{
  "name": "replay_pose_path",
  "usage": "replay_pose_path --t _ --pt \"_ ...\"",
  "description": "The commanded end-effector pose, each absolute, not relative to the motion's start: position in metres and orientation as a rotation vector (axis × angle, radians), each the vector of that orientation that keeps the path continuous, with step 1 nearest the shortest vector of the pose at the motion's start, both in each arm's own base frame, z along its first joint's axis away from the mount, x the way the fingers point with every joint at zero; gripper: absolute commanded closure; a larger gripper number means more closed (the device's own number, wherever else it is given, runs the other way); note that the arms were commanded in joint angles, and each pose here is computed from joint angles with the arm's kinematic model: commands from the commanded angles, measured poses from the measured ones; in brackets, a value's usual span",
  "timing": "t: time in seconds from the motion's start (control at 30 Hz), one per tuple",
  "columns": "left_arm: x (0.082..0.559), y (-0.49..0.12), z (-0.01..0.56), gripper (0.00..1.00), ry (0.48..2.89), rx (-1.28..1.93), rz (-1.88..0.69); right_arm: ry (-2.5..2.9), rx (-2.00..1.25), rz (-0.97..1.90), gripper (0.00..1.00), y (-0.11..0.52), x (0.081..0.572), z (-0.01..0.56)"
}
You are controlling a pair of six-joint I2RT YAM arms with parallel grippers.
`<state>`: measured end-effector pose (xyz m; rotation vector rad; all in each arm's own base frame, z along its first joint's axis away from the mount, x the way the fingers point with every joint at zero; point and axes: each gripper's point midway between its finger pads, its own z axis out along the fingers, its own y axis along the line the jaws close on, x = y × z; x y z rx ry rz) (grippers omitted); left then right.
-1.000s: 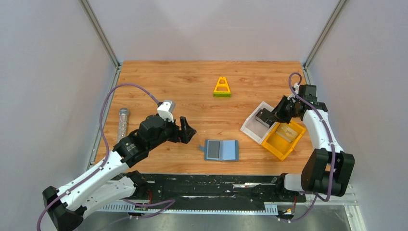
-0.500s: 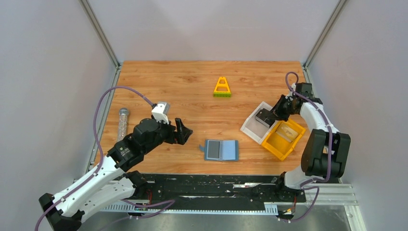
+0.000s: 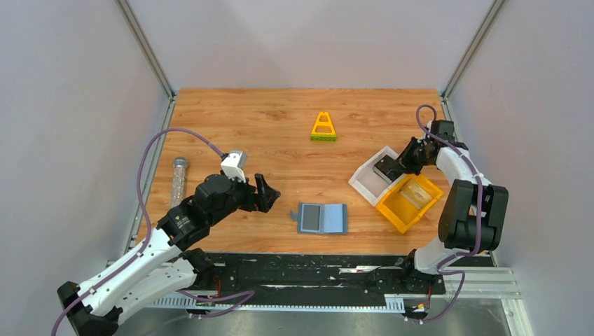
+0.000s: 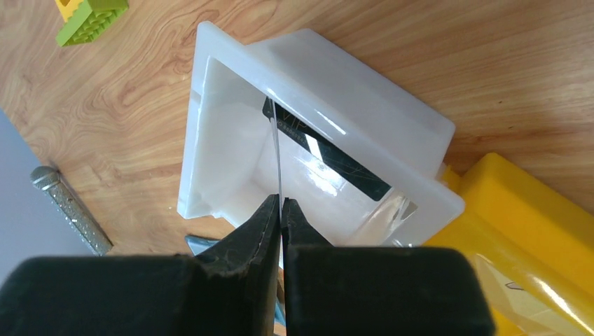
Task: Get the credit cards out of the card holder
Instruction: Place the credit card in the storage box, then remove the credit card from the card holder.
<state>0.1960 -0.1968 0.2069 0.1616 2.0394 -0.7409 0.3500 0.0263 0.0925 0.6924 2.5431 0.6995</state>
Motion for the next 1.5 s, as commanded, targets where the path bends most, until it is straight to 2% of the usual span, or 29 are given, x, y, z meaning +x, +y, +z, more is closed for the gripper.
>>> replay_pose_path --t 0.0,0.5,0.8,1.07,1.47 --pt "0.196 -0.199 0.213 0.0 2.017 0.139 -0.77 2.484 0.727 0.627 0.93 0.01 0.366 0.092" --pt "0.195 -0.194 0.201 0.0 2.053 0.08 -0.757 2.421 0.813 0.579 0.8 -0.004 0.357 0.108" --pt "0.196 -0.195 0.187 0.0 2.094 0.069 -0.742 2.373 0.829 0.518 0.78 -0.015 0.351 0.136" --pt "0.194 -0.209 0.159 0.0 2.214 0.172 -0.712 2.313 0.762 0.6 0.77 0.003 0.343 0.169" --pt "0.191 -0.252 0.105 0.17 2.384 0.29 -0.823 2.363 0.51 0.693 0.73 0.085 0.293 0.174"
